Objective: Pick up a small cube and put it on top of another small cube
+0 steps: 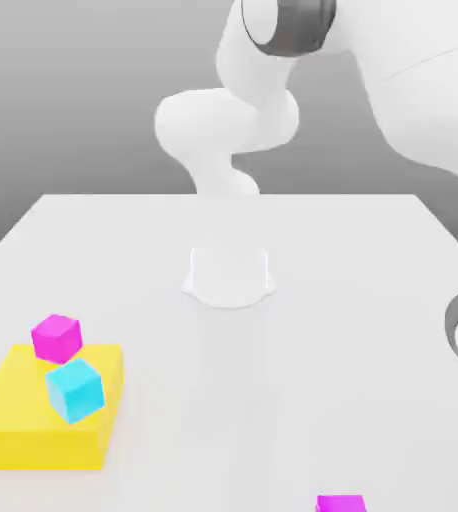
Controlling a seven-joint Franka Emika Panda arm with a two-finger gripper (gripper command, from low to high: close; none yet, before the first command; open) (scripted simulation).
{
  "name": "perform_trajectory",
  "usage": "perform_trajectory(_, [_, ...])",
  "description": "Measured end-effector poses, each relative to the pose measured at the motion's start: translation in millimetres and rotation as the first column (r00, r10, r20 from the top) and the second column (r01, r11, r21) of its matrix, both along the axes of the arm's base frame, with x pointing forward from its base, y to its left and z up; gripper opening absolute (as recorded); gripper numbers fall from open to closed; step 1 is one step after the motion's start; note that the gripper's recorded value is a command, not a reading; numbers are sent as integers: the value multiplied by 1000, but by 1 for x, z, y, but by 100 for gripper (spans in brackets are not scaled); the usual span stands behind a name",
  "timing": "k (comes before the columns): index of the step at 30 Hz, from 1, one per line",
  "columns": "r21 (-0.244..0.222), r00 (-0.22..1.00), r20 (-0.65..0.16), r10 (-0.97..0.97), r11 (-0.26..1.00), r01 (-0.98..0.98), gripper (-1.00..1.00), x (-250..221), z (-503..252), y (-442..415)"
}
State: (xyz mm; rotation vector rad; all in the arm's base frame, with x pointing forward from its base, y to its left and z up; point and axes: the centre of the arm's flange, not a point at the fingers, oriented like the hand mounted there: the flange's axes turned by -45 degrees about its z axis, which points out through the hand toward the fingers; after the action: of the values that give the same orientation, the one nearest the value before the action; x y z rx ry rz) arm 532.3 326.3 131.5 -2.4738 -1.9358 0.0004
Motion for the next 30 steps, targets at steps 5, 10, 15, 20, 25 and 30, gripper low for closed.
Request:
perform_trajectory(5, [0,1000,-1,1,1000,-1,-100,0,13,0])
perform_trajectory(10, [-17,989,12,-147,989,147,-100,15,77,-58])
perform_trajectory(15, [-37,891,38,-452,890,454,-100,25,114,-183])
perform_trajectory(20, [-40,681,57,-730,680,733,-100,0,144,-309])
perform_trajectory(25, [-26,243,62,-968,242,970,-100,-76,171,-470])
perform_trajectory(30, [-6,-170,32,-985,-171,985,-100,-177,184,-542])
